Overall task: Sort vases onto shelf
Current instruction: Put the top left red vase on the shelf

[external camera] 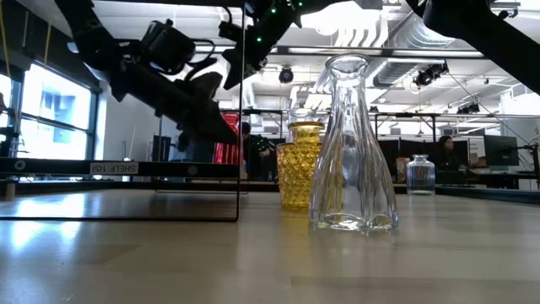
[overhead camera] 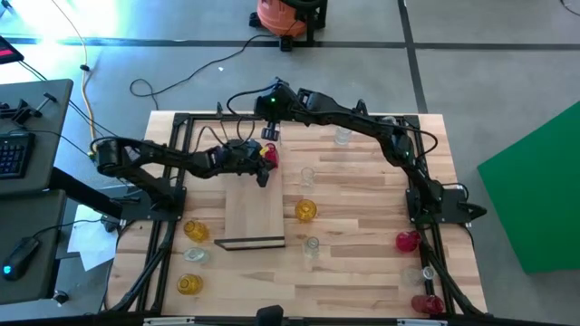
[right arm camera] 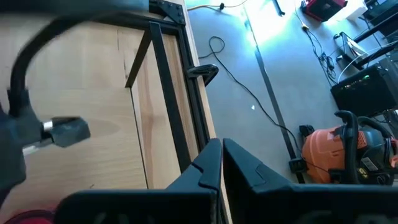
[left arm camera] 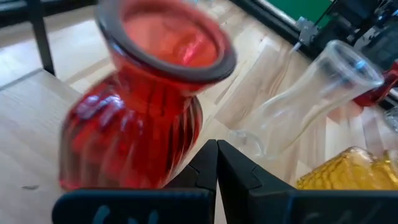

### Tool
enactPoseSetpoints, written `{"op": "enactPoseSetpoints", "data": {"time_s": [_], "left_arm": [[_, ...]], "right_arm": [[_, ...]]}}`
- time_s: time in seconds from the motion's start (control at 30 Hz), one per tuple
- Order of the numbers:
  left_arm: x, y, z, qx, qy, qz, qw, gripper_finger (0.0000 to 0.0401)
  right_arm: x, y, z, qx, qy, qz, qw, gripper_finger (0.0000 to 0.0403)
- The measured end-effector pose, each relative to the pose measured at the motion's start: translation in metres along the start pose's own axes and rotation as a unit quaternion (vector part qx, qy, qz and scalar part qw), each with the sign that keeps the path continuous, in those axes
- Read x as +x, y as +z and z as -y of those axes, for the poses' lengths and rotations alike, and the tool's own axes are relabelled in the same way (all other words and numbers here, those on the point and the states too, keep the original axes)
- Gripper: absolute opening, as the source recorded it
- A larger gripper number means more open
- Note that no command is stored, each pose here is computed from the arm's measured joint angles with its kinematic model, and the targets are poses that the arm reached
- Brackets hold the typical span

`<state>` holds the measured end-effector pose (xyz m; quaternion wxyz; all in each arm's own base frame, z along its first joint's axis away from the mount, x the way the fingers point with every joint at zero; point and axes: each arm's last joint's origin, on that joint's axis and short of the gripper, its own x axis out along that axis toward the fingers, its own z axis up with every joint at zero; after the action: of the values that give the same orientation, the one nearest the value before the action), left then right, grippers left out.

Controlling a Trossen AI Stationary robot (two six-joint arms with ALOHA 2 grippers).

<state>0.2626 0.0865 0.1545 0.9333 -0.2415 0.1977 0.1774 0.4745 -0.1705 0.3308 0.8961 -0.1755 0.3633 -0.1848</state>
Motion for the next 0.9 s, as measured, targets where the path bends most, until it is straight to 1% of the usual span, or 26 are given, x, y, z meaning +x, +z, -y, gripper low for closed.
{"op": "enactPoseSetpoints", "data": {"time_s": [0.2, 0.37, 0.53, 0.9], "left_arm": [[0.011, -0.002, 0.000, 0.003, -0.012, -0.020, 1.000, 0.0000], [0.008, -0.004, -0.001, 0.012, -0.005, -0.042, 0.999, 0.0000], [0.002, -0.004, -0.003, 0.041, 0.008, -0.058, 0.997, 0.0000], [0.000, 0.003, -0.017, 0.043, 0.032, -0.047, 0.997, 0.0000]], "right_arm": [[0.000, 0.000, 0.000, 0.000, 0.000, 0.000, 1.000, 0.0000], [0.000, 0.000, 0.000, -0.002, 0.000, 0.000, 1.000, 0.0000], [0.000, 0.000, 0.000, -0.009, 0.002, 0.001, 1.000, 0.0000], [0.000, 0.000, 0.000, -0.009, 0.004, 0.002, 1.000, 0.0000]]}}
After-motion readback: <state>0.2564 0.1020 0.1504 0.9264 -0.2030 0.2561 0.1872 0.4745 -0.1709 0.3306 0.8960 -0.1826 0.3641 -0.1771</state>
